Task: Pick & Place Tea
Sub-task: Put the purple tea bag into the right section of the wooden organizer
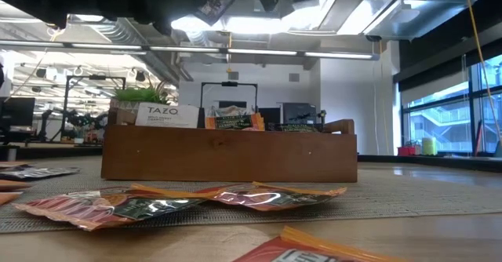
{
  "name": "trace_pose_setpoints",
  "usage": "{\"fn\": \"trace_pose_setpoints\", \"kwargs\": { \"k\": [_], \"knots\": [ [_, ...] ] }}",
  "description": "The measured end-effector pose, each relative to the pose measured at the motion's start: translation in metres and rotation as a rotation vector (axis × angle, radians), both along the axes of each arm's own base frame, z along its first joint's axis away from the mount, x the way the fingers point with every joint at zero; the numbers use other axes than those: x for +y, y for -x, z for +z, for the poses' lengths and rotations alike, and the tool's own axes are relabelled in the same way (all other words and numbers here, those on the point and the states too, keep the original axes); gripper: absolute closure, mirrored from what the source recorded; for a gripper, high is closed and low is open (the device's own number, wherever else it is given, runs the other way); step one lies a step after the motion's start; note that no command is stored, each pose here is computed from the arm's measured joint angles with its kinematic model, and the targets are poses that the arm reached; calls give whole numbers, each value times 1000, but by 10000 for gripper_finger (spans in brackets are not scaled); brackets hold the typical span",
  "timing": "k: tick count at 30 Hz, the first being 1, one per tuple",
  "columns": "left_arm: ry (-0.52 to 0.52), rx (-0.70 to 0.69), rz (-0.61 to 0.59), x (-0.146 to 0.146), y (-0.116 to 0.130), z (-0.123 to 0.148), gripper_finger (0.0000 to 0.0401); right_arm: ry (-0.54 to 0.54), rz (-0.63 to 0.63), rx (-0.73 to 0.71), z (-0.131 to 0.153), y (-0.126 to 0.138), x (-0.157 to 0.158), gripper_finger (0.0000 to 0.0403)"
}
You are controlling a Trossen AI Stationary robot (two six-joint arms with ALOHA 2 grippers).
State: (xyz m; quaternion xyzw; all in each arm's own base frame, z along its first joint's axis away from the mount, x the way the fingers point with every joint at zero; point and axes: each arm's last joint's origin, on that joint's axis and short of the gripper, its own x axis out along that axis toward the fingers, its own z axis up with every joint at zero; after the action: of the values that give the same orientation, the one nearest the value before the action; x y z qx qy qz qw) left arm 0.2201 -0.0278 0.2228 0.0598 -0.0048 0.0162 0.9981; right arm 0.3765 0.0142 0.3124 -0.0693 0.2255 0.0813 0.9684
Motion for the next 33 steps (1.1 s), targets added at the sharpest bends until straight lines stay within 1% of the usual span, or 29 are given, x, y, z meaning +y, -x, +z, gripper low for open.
{"fn": "trace_pose_setpoints", "kwargs": {
  "k": [2,3,7,13,16,20,23,27,30,33],
  "knots": [
    [-20,1,4,0,0,0,383,2,3,0,0,0,0,391],
    [-29,2,4,0,0,0,383,3,4,1,0,0,0,395],
    [-32,5,4,0,0,0,373,3,2,4,0,0,0,390],
    [-16,34,19,1,0,-3,342,7,2,39,-3,2,0,396],
    [36,92,65,2,1,-8,323,10,-1,80,-3,8,0,397],
    [111,176,79,3,5,-15,308,3,-5,134,3,21,-1,398],
    [162,212,87,3,7,-17,304,-15,-16,251,0,33,0,399],
    [244,259,85,3,10,-21,306,-74,-49,439,-13,47,7,399],
    [303,286,74,2,11,-24,308,-102,-55,510,-29,52,17,399],
    [341,320,61,2,11,-27,308,-97,-41,558,-46,57,25,399]
  ]
}}
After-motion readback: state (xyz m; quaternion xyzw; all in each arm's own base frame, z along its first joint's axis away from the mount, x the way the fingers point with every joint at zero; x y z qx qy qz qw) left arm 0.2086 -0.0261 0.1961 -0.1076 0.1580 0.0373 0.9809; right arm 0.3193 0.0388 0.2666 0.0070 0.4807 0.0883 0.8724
